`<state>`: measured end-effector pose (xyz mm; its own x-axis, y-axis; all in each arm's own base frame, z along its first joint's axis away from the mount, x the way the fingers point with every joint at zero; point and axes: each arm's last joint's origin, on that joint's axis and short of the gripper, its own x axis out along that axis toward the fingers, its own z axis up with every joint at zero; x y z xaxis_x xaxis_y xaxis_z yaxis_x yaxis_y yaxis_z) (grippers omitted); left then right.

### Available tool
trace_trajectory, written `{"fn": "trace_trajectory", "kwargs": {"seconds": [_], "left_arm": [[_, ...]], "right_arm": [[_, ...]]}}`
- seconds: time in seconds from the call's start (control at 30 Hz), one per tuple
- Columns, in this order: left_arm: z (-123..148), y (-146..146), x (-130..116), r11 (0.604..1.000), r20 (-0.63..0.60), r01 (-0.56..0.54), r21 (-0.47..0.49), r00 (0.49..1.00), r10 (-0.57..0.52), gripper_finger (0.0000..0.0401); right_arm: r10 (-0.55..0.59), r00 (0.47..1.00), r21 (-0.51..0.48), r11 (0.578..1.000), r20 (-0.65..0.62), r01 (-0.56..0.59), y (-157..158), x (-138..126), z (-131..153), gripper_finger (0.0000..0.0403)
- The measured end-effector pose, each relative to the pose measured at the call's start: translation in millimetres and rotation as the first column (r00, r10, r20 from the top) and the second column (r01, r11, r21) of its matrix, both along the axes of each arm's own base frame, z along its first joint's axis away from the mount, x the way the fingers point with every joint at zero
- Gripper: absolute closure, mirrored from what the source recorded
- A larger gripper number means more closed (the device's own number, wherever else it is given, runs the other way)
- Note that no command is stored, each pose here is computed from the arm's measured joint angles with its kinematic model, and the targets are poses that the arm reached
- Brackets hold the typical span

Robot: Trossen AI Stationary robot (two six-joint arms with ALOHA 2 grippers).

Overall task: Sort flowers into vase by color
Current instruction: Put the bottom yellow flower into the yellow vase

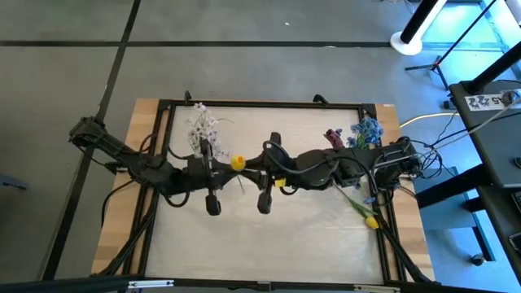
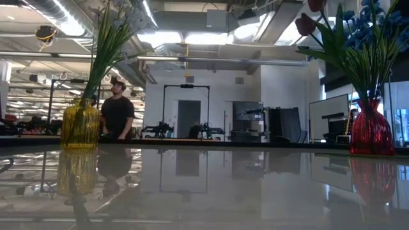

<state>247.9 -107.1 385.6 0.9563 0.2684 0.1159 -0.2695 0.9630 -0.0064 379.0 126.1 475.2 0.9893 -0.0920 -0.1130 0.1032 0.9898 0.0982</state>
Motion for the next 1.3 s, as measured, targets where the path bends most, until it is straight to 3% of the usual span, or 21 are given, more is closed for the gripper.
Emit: {"fn": "trace_trajectory", "kwargs": {"seconds": [0.1, 0.27, 0.43, 0.67, 0.77, 0.93, 1.1, 1.3], "left_arm": [[1, -2, -2, 1.000, 0.003, -0.002, -0.002, 1.000, 0.002, 0.0397], [8, -4, -24, 0.994, -0.049, -0.077, 0.079, 0.996, 0.081, 0.0398], [11, -3, -62, 0.989, -0.149, -0.098, 0.114, 0.982, 0.115, 0.0398], [-3, 8, -106, 0.979, -0.256, -0.181, 0.090, 0.946, 0.198, 0.0399], [-11, 14, -114, 0.959, -0.278, -0.245, 0.143, 0.920, 0.277, 0.0399], [-17, 25, -122, 0.924, -0.250, -0.363, 0.121, 0.890, 0.382, 0.0399], [-43, 34, -121, 0.851, -0.171, -0.517, 0.092, 0.834, 0.525, 0.0399], [-73, 41, -118, 0.809, -0.133, -0.586, 0.041, 0.799, 0.586, 0.0399]], "right_arm": [[0.011, 1.000, 0.001, 1.000, -0.002, -0.011, 1, 0, 0, 0.0285], [0.052, 0.999, 0.010, 0.999, 0.014, -0.052, 2, -9, 8, 0.0190], [0.082, 0.996, 0.014, 0.996, 0.032, -0.082, 11, -35, 24, 0.0142], [0.000, 1.000, -0.032, 0.999, -0.022, -0.001, 29, -54, 22, 0.0135], [-0.025, 0.999, -0.052, 0.998, -0.044, 0.023, 33, -58, 20, 0.0135], [-0.038, 0.997, -0.040, 0.999, -0.069, 0.035, 34, -59, 17, 0.0134], [-0.040, 0.997, -0.039, 0.999, -0.069, 0.037, 34, -59, 17, 0.0134], [-0.040, 0.997, -0.039, 0.999, -0.069, 0.037, 34, -59, 17, 0.0134]]}}
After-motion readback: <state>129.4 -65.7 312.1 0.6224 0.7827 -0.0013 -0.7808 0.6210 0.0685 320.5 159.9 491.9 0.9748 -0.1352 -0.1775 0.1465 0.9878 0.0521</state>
